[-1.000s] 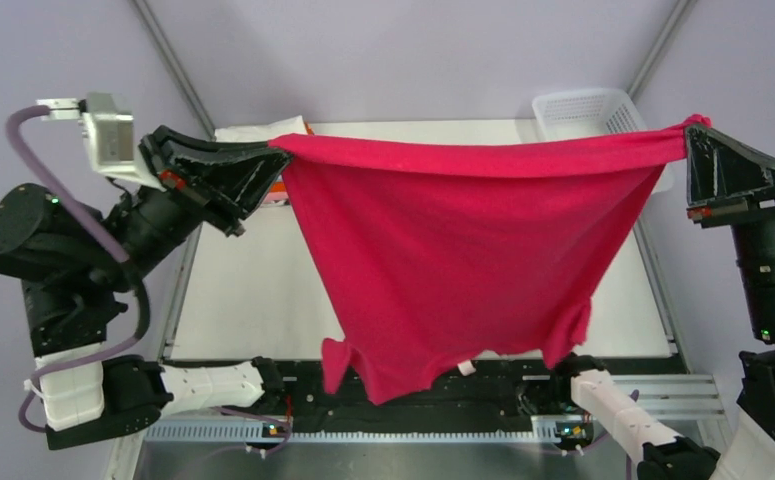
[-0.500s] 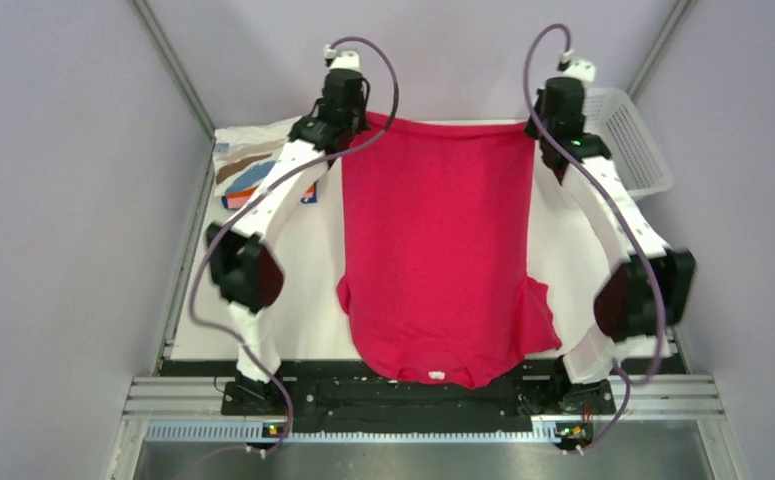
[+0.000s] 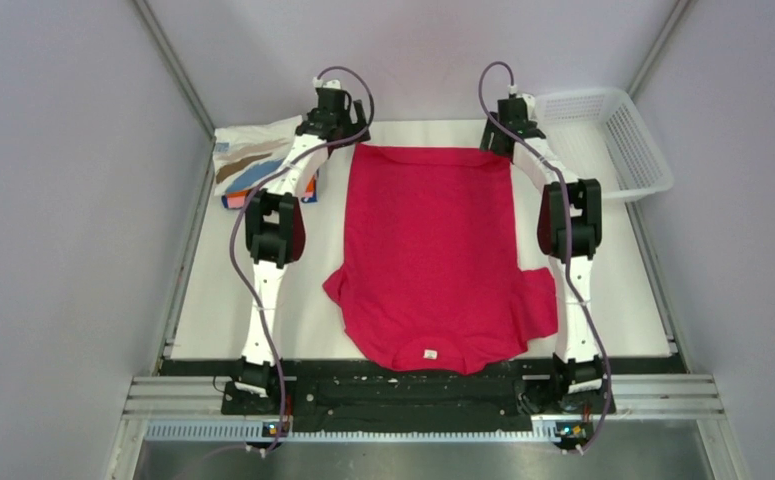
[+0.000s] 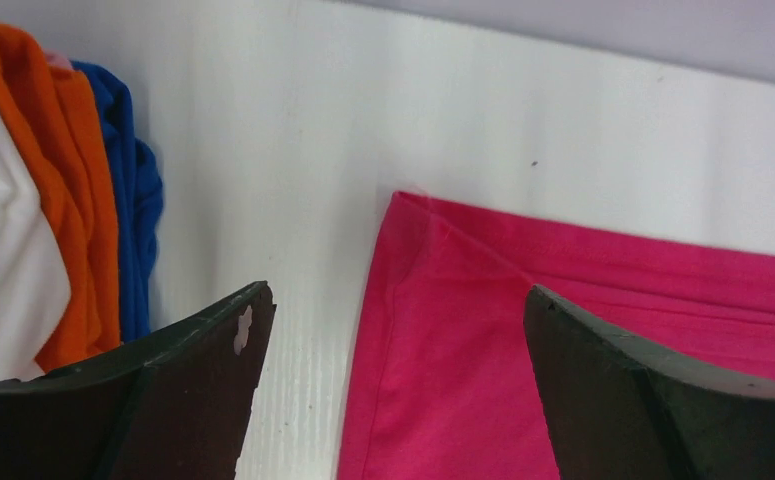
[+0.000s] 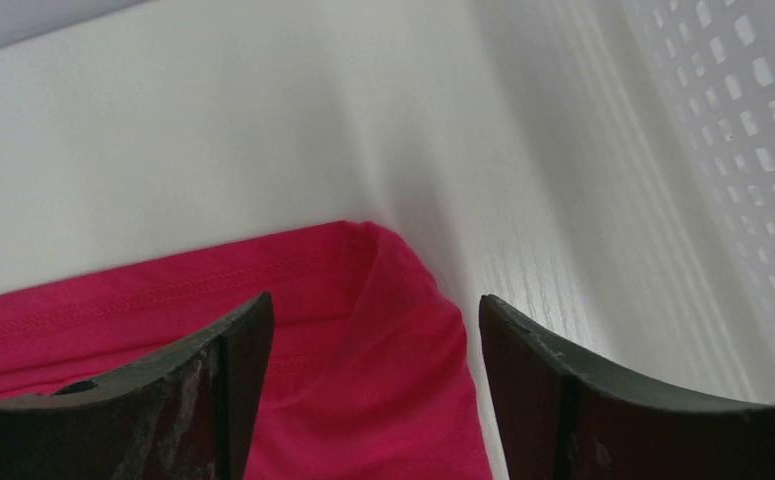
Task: Fold and stack the t-shirts
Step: Flatten out the tshirt
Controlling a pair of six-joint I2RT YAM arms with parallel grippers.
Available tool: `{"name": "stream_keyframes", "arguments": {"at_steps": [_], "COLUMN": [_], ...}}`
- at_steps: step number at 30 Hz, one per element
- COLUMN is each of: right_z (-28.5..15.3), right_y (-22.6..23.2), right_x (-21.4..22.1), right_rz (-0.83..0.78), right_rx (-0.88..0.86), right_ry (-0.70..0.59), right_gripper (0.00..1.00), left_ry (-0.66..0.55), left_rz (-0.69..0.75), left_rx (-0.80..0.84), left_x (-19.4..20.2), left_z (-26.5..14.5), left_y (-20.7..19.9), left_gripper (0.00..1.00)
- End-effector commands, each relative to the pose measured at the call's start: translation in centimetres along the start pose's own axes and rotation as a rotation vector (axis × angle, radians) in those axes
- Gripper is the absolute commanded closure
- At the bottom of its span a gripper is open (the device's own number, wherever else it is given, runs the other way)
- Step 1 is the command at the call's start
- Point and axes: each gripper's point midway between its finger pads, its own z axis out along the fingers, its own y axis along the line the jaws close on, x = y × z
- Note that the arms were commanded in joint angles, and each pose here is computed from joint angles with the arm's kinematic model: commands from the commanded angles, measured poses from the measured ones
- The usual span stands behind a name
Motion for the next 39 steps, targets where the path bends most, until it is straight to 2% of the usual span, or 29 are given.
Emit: {"name": "stream_keyframes", "arguments": {"at_steps": [1, 3, 6, 12, 16, 19, 22, 27, 32, 33, 37, 39], "right_z": [-7.6, -9.7, -12.6, -16.9, -17.4, -16.9, -15.5, -14.8, -16.7, -17.3, -20.1, -22.6], "right_y": [2.1, 2.5, 3.5, 5.3, 5.6, 6.3, 6.5, 5.4, 3.3, 3.2, 2.9, 3.7], "right_x": [-8.1, -6.8, -3.4, 5.7, 10.6, 12.8, 13.9, 16.5, 19.0, 19.8, 23.8, 27.0], "right_rz": [0.031, 0.022, 0.012, 0.007, -0.028, -0.049, -0.027, 0.015, 0.11, 0.132, 0.18, 0.147], "right_rx": [-0.124, -0.173, -0.27, -0.475, -0.482, -0.476, -0.446, -0.394, -0.349, -0.355, -0.347, -0.376], "right_ry": [-0.192, -0.172, -0.111, 0.036, 0.129, 0.171, 0.182, 0.24, 0.239, 0.244, 0.307, 0.371], "right_gripper": [0.14, 0.1, 0.06, 0.04, 0.04, 0.04, 0.04, 0.04, 0.04, 0.04, 0.04, 0.04], "left_ry": [-0.144, -0.112, -0.021, 0.254, 0.513, 0.618, 0.651, 0.691, 0.632, 0.601, 0.566, 0.502], "left_rz": [-0.061, -0.072, -0.075, -0.065, -0.119, -0.192, -0.213, -0.168, -0.2, -0.196, -0.141, -0.15], "left_rx": [0.23, 0.243, 0.236, 0.196, 0.248, 0.27, 0.173, -0.069, -0.17, -0.141, -0.098, 0.001], "left_x": [-7.5, -7.0, -3.5, 11.7, 22.2, 27.4, 30.3, 30.3, 24.8, 22.1, 17.9, 15.6], "left_z": [-7.7, -9.8, -13.0, -20.1, -24.9, -26.7, -25.7, -20.9, -14.0, -12.1, -5.6, -2.1], "left_y": [-6.8, -7.5, -8.1, -8.4, -7.8, -6.7, -4.1, -0.1, 1.5, 0.1, -3.1, -5.5], "left_gripper": [0.01, 0.01, 0.01, 0.01, 0.01, 0.01, 0.01, 0.01, 0.01, 0.01, 0.01, 0.01]}}
